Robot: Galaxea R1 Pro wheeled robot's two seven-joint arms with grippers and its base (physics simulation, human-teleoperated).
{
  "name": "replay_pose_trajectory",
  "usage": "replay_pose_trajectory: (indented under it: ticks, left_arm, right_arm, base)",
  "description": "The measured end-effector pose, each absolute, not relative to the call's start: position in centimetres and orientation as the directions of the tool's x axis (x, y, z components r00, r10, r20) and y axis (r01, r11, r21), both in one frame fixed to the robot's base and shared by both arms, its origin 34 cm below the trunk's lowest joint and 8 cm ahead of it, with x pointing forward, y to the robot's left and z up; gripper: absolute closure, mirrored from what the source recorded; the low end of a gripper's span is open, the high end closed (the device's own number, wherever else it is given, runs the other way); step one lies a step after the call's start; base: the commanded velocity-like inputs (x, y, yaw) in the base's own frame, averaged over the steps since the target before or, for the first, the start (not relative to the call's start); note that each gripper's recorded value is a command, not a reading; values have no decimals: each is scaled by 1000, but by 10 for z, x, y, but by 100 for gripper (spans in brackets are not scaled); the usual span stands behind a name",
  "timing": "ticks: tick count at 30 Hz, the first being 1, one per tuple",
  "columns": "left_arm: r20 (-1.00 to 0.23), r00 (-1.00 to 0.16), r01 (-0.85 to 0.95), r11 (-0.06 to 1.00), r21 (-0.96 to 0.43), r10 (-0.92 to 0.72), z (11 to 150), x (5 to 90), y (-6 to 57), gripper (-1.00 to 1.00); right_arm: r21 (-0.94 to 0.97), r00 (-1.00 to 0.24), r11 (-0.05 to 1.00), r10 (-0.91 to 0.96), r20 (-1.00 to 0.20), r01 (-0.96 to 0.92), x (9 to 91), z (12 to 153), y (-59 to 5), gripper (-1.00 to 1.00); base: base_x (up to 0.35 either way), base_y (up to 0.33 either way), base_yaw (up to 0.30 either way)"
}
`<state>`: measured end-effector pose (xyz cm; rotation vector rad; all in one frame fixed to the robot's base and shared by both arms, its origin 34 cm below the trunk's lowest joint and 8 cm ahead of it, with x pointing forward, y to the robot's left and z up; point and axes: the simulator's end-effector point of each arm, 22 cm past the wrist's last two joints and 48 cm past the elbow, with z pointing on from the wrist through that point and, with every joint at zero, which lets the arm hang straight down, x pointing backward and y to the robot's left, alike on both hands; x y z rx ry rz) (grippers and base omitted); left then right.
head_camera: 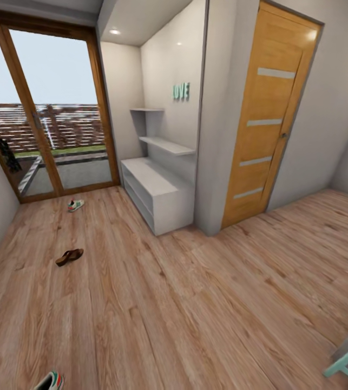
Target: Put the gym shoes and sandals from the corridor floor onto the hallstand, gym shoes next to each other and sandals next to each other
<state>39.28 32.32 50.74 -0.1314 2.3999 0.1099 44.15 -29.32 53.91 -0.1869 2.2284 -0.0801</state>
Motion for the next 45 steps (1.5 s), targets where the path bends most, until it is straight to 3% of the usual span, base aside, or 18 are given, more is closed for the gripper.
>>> replay_pose_trajectory:
  ticks: [22,45]
  left_arm:
    - [-668,-742,-125,991,46,-63,505,390,325,-100]
    - [-667,-743,-125,991,46,-62,505,390,325,-100]
  right_arm:
    - [-122,-615,987,-159,-772,-102,439,536,-294,-100]
    - [-122,-614,987,-163,-772,-108,439,536,-294,-100]
  base:
    - [334,1,203]
    - [334,0,14]
